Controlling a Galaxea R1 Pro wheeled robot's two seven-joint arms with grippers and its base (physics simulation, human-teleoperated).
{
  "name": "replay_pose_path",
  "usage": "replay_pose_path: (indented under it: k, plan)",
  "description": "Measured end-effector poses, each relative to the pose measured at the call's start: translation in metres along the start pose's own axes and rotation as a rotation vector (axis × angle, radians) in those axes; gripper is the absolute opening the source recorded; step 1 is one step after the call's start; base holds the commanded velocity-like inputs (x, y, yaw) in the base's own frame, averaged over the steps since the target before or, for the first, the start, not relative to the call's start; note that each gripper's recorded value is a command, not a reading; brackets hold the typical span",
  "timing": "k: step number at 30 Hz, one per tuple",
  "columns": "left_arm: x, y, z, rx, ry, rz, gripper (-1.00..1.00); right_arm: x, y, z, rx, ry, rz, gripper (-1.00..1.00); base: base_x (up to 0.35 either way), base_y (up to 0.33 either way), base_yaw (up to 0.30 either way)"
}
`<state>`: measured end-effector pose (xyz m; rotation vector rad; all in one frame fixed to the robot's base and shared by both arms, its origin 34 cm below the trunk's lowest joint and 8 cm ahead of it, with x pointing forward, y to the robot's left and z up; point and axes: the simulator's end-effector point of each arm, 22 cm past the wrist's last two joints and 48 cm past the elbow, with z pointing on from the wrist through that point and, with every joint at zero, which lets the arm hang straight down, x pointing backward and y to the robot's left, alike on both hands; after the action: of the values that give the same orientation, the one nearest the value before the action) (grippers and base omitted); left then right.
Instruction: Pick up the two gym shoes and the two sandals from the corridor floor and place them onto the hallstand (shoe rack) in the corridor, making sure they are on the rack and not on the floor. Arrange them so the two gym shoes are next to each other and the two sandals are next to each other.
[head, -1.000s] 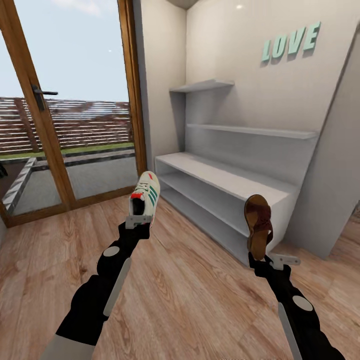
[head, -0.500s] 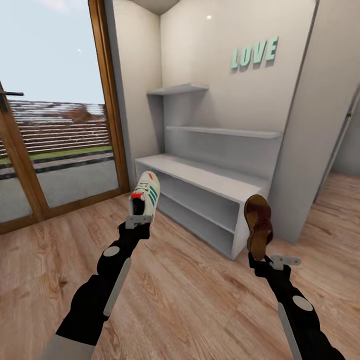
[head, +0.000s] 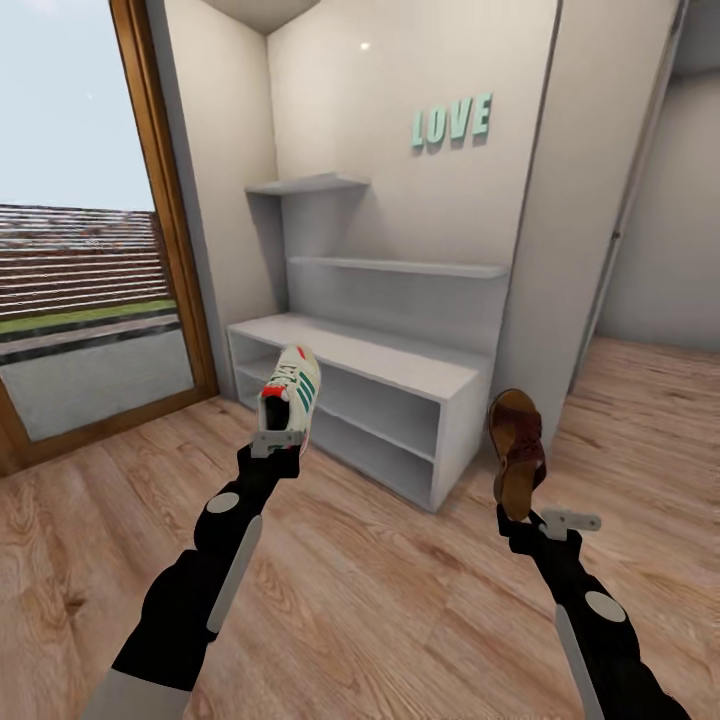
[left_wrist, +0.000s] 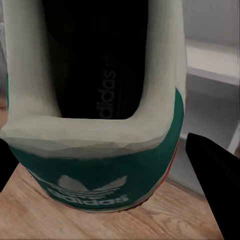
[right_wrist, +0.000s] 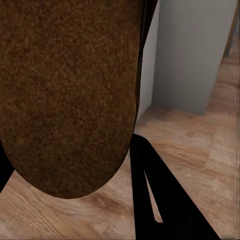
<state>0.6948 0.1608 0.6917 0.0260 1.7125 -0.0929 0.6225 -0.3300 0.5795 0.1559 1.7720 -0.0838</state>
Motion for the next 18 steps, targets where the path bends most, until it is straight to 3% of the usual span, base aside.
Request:
replay_pose_path:
  k: [11,18]
  plan:
    - [-0.0054,-0.0004,-0.0025,0.000,-0.009,0.001,-1.00,-0.0043,0.0000,-0.0019,0.000,-0.009,0.001,-1.00,0.000,0.285,-0.283]
    - [-0.0078,-0.0003,-0.0036,0.000,-0.014,0.002,-1.00,-0.0072,0.0001,-0.0025,-0.001,-0.014,0.002,-1.00,0.000,0.178,-0.215]
